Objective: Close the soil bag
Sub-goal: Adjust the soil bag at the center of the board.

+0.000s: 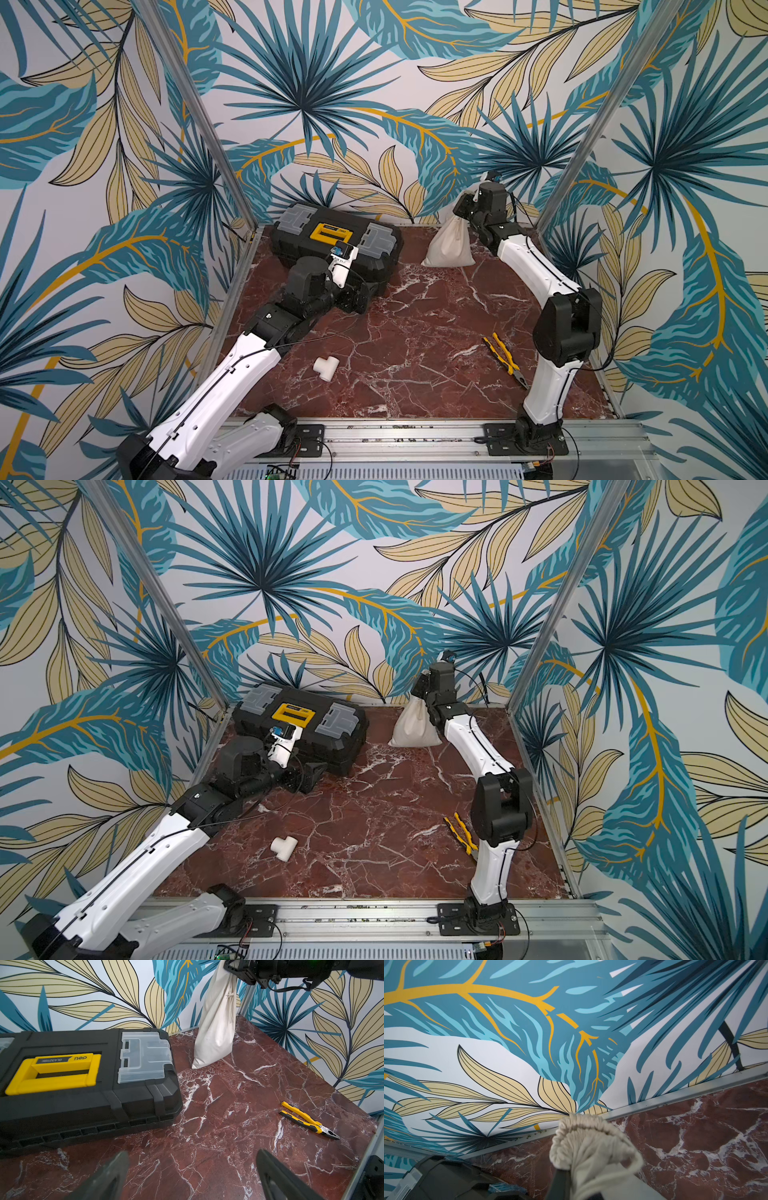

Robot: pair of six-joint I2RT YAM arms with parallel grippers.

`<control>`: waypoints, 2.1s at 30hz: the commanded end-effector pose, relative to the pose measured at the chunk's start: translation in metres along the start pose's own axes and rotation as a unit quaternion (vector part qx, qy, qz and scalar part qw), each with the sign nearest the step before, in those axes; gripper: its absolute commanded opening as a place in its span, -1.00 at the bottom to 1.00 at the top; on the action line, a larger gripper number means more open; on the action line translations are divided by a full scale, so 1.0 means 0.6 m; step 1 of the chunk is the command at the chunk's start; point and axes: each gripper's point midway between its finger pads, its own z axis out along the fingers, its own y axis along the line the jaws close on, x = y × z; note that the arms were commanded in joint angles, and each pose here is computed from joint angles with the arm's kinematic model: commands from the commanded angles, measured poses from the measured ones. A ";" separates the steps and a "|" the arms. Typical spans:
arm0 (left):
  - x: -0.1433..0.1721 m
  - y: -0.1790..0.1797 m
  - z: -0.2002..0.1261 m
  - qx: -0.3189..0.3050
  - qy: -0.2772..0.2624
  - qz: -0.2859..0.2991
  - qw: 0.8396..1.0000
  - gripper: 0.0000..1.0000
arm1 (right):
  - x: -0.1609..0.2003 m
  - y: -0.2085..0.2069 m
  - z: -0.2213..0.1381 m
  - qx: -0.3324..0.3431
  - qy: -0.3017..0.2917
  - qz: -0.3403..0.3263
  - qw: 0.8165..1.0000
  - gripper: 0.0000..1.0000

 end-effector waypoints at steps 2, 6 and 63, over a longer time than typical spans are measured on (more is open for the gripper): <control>0.013 0.001 -0.014 0.001 0.007 0.003 1.000 1.00 | -0.012 -0.030 0.010 0.018 -0.062 -0.010 0.998 -1.00; 0.021 0.000 -0.026 -0.001 0.015 0.010 1.000 1.00 | 0.015 -0.047 0.051 0.005 -0.060 -0.015 0.998 -1.00; 0.014 -0.006 0.006 0.018 -0.003 -0.001 1.000 1.00 | 0.187 -0.012 -0.129 -0.045 0.251 -0.114 0.960 0.57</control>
